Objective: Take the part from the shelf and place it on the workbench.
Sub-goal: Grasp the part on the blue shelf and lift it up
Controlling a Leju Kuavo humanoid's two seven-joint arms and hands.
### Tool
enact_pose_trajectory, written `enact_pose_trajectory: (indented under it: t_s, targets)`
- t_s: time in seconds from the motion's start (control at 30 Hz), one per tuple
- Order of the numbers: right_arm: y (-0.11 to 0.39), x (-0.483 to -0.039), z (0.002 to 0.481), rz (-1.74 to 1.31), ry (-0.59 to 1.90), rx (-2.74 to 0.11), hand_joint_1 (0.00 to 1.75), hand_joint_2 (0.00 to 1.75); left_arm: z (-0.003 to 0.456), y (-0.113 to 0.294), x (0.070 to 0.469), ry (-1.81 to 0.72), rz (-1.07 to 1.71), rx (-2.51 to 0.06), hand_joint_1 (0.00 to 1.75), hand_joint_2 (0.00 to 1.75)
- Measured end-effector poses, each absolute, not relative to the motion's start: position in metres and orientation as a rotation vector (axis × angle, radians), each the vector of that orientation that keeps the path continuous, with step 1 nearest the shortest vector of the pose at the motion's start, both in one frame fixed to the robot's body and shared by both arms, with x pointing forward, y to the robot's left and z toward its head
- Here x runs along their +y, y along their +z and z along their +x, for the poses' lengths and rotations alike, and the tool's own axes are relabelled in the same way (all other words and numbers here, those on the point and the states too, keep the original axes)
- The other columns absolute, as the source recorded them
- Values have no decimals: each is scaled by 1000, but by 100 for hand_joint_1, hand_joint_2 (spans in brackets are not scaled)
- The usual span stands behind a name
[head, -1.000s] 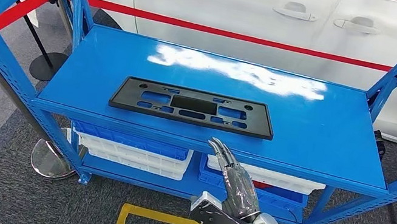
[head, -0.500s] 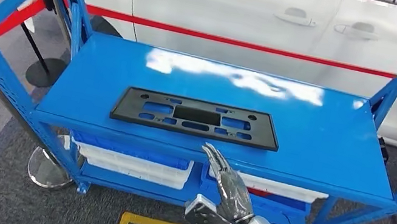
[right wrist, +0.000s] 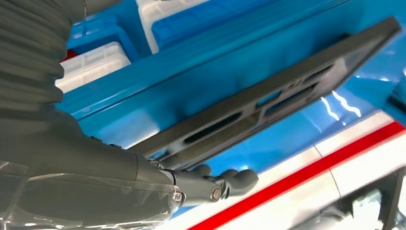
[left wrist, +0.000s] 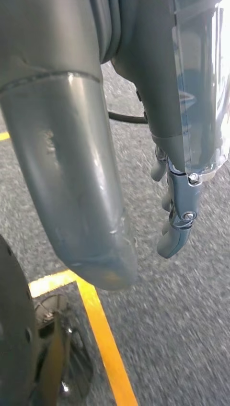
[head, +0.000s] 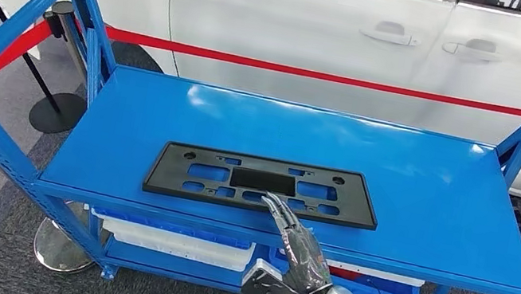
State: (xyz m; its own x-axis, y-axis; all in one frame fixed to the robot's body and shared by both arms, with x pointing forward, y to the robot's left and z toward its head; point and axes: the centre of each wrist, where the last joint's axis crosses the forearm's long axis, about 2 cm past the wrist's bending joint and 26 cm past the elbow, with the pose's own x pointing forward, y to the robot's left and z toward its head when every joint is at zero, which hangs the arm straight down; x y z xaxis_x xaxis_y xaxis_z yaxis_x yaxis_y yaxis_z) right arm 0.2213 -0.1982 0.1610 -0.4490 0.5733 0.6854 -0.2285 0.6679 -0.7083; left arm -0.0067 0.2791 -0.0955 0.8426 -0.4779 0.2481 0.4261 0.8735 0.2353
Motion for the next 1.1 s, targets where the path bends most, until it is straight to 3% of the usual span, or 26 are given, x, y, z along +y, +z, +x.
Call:
enact_pose_trajectory:
  t_s: [0.57, 0.83, 1.0, 1.1]
  targets:
    - [169, -190, 232, -262, 1076, -1776, 0, 175, 1, -95, 279, -509, 200, -326, 0, 0]
    - [151, -190, 236, -486, 1343, -1776, 0, 175, 11, -97, 279, -543, 229, -348, 0, 0]
    - [144, -192, 238, -573, 1373, -1774, 0, 175, 13, -99, 278, -556, 235, -355, 0, 0]
    - [143, -190, 235, -809, 1340, -1821, 0, 175, 12, -100, 279, -562, 237, -358, 0, 0]
